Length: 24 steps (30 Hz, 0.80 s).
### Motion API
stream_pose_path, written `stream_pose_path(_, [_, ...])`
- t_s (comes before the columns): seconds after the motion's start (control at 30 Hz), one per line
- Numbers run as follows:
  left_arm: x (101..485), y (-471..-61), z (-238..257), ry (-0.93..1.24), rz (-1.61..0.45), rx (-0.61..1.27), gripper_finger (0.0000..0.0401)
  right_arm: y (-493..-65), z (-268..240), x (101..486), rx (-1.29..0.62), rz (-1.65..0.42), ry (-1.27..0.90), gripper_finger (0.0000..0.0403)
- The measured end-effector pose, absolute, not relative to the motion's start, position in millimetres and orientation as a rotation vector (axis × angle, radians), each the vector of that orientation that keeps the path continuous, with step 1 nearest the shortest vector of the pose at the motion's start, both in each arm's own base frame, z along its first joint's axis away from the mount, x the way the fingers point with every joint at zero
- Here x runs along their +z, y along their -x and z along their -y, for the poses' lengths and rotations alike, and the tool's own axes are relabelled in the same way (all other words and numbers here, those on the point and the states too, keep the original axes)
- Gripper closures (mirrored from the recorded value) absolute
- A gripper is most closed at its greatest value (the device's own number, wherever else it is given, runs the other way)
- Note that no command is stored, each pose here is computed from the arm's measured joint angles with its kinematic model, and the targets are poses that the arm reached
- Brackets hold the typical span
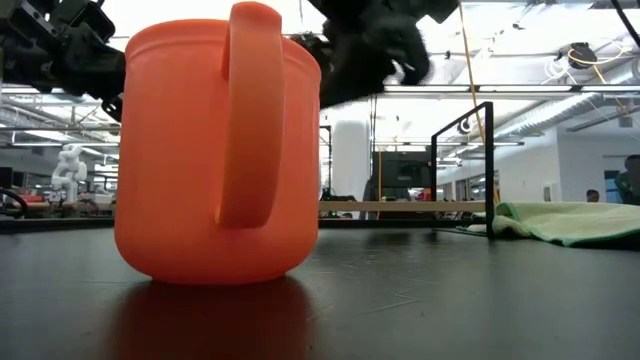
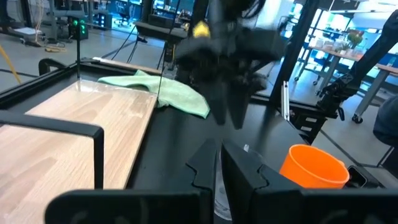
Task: Stack small to large cups/mugs on shelf
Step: Put the transparent mug on the shelf
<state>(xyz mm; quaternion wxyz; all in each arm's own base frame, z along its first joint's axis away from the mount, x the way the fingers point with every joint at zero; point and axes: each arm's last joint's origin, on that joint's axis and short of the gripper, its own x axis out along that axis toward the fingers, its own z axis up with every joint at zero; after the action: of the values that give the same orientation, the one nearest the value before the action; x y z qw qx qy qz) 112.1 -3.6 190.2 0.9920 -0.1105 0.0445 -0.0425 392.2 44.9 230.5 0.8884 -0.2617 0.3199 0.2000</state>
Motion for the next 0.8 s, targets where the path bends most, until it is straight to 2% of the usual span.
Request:
stream_pose_path(0.33, [189.6,-112.1,3.5,0.200,-0.094,-0.083,0.0375,-403.9,-45.7,244.8,0.453,-0.593,0.426,0.0187])
stream_pose_path(0.8, [187.1,-111.8,3.5,0.190,-0.120,-0.082,0.0375,-428.8,-40.7,230.3,0.439,-0.739,0.275,0.0187])
